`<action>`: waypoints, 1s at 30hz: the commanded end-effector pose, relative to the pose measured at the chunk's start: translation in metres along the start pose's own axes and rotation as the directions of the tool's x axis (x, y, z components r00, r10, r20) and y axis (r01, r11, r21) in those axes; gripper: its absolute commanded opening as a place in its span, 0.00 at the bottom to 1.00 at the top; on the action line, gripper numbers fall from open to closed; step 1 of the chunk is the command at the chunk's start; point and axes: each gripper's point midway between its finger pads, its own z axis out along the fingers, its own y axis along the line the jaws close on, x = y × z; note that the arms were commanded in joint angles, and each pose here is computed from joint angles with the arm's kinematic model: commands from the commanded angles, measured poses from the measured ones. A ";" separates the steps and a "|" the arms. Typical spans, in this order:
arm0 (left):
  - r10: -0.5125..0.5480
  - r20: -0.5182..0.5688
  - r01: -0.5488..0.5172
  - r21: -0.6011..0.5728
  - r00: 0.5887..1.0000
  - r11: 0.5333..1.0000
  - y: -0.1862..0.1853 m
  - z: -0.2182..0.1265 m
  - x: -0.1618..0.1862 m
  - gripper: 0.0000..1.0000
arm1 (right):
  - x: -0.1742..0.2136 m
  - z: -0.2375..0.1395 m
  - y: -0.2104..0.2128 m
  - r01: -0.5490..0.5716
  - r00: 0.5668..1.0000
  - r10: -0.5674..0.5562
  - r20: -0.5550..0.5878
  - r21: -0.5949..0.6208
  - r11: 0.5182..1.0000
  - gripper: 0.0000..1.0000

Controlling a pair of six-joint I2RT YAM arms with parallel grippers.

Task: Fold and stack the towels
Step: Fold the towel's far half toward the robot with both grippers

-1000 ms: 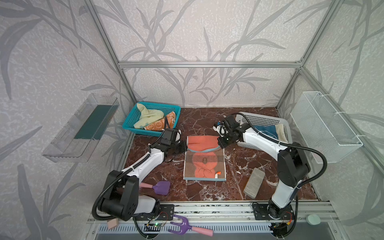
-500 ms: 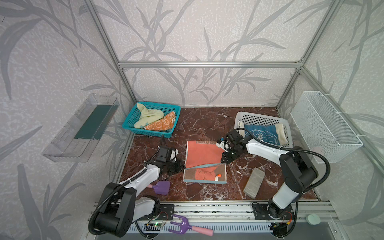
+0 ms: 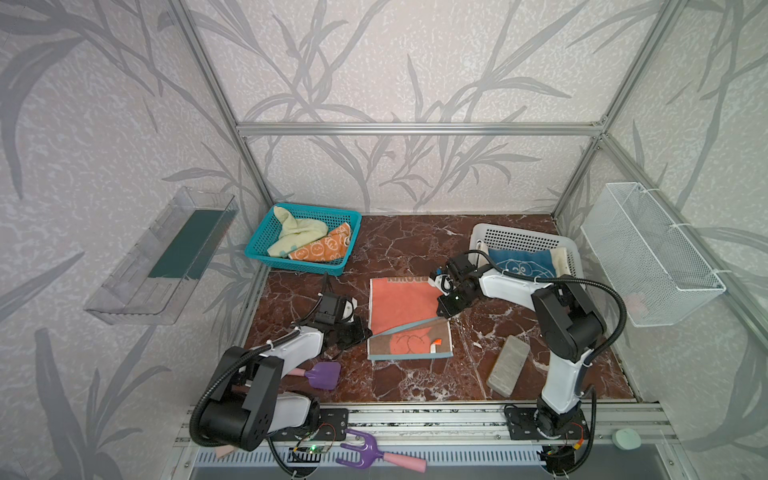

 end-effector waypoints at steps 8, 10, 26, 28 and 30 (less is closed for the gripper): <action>0.084 0.120 -0.085 0.003 0.989 0.996 -0.053 -0.033 -0.069 0.00 | -0.032 -0.060 0.000 0.043 0.994 -0.050 0.094 0.075 0.996 0.00; 0.097 0.135 -0.098 0.001 0.986 0.995 -0.058 -0.047 -0.068 0.00 | -0.026 -0.071 0.007 0.043 0.993 -0.051 0.103 0.074 0.996 0.00; -0.010 0.080 0.013 -0.032 0.997 0.999 0.005 -0.026 0.003 0.00 | 0.061 -0.008 0.025 -0.076 0.997 0.074 -0.031 -0.108 0.991 0.00; -0.006 0.070 0.009 -0.038 0.998 0.999 0.005 -0.027 0.004 0.00 | 0.054 -0.015 0.028 -0.059 0.998 0.058 -0.010 -0.105 0.993 0.00; 0.001 0.054 0.001 -0.039 0.999 0.999 0.002 -0.028 0.005 0.00 | 0.052 -0.021 0.029 -0.048 0.999 0.047 -0.007 -0.093 0.994 0.00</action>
